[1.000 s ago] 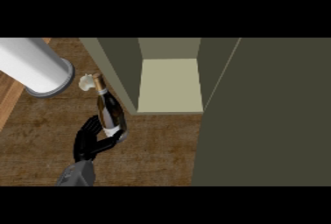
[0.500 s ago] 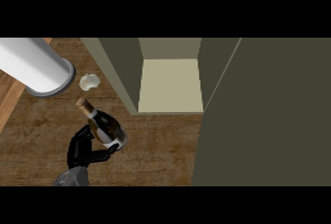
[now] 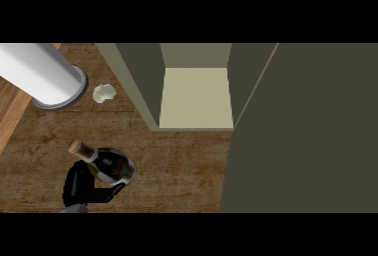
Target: Pick up the wine, place it into the cabinet and close the cabinet
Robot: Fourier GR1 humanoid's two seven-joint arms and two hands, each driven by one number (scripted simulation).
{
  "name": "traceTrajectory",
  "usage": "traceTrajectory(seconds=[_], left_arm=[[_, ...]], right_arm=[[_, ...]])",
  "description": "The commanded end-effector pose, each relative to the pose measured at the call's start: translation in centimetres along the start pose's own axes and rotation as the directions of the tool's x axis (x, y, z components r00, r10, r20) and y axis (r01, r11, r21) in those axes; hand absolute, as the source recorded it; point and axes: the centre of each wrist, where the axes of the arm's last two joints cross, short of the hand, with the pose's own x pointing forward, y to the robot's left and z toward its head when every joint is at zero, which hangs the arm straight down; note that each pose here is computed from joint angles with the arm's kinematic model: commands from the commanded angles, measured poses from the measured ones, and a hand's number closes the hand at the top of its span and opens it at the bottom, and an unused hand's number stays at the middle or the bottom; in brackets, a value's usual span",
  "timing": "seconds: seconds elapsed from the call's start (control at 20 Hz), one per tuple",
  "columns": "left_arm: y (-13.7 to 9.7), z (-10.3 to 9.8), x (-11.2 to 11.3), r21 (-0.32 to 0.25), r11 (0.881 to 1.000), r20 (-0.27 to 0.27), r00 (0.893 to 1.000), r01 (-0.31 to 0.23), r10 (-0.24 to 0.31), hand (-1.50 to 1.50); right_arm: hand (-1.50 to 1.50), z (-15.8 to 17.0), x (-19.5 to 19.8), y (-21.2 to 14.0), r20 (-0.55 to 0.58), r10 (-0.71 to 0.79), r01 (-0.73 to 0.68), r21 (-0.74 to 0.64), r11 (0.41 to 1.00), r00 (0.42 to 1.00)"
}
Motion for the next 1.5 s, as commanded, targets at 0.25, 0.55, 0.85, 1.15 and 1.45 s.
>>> traceTrajectory(seconds=[0.25,0.55,0.85,1.15,1.45], left_arm=[[-4.9,0.8,3.5,-0.092,0.995,0.037,0.998,-0.047,0.051,1.50],[-6.7,2.3,8.4,-0.102,0.994,0.054,0.997,-0.044,0.049,1.50],[-12.1,0.8,11.3,-0.106,0.994,0.058,0.997,-0.037,0.043,1.50],[-15.4,-1.3,13.6,-0.123,0.992,0.086,0.996,0.003,0.007,1.50],[-18.4,-1.9,14.2,-0.144,0.989,0.075,0.997,-0.026,0.037,1.50]], right_arm=[[-1.50,0.8,2.4,1.0,0.046,-0.013,0.012,0.006,1.000,0.999],[-1.50,1.0,2.2,0.9,0.030,-0.006,0.006,0.002,1.000,1.000],[-1.50,0.2,2.0,1.7,0.045,-0.023,0.024,-0.010,1.000,0.999],[-1.50,1.2,1.4,-0.1,0.044,0.002,-0.001,-0.012,1.000,0.999],[-1.50,1.8,0.9,-0.1,0.054,0.001,0.001,-0.029,1.000,0.999]])
